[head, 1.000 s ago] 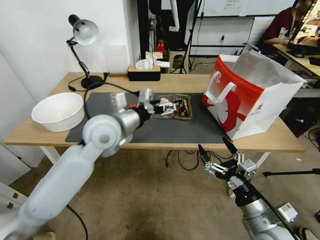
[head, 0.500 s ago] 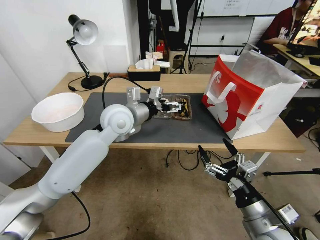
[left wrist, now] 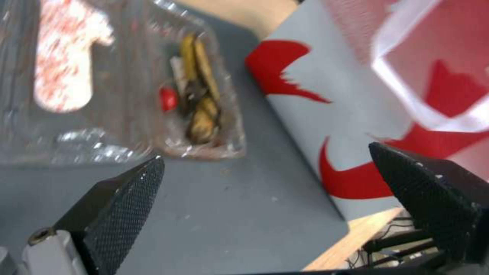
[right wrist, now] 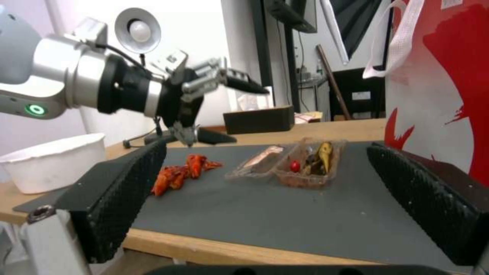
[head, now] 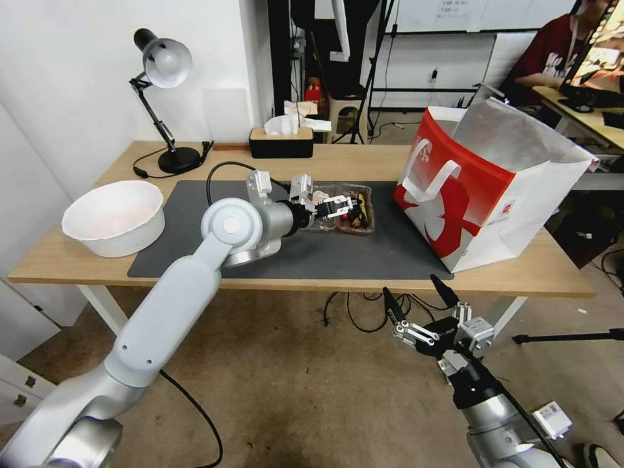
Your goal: Close the disposable takeout box, then place it into the delivery bag.
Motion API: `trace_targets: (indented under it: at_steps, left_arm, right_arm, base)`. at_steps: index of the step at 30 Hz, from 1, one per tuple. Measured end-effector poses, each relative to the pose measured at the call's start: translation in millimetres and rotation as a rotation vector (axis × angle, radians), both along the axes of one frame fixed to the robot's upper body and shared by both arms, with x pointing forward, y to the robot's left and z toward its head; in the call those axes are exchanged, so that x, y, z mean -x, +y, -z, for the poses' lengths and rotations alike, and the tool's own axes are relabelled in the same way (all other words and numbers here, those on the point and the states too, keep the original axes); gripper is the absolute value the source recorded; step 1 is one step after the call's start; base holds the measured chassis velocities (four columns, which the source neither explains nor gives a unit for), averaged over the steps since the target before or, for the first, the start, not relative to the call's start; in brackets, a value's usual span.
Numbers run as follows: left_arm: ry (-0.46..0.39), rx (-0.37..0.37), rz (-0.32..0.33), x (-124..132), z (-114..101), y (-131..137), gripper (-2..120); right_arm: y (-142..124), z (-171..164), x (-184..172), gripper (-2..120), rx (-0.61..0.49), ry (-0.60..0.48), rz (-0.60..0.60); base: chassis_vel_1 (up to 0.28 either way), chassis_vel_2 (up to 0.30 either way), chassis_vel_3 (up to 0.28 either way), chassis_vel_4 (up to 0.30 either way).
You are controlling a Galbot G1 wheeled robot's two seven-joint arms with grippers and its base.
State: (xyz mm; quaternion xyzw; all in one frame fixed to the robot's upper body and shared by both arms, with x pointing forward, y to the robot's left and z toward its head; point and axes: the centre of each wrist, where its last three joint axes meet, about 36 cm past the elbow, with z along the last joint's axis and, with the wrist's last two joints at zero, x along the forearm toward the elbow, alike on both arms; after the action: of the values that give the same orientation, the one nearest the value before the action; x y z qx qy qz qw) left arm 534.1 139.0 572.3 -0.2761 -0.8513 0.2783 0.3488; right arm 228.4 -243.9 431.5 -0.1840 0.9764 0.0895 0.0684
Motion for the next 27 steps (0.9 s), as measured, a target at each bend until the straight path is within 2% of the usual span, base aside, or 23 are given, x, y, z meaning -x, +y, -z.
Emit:
trace_targets:
  at_steps: [8,12,16,27]
  left_arm:
    - [0.128,-0.074,-0.088,-24.1,19.6,-18.3,100]
    - [0.151,-0.083,-0.116,-31.9,26.0,-20.3,100]
    - [0.158,-0.065,-0.137,-38.2,26.4,-14.8,100]
    - [0.154,-0.054,-0.142,-38.4,28.7,-5.5,100]
  right_arm:
    - [0.1,2.1,0.1,100,-0.001,0.004,0.010]
    - [-0.6,2.3,0.1,100,-0.001,0.003,0.015]
    - [0.0,6.3,0.0,100,-0.002,0.011,0.019]
    - [4.2,13.7,-5.0,100,-0.005,0.019,0.013]
  base:
    - [0.000,0.000,0.000,0.000]
    - [0.000,0.000,0.000,0.000]
    - [0.000,0.000,0.000,0.000]
    - [0.000,0.000,0.000,0.000]
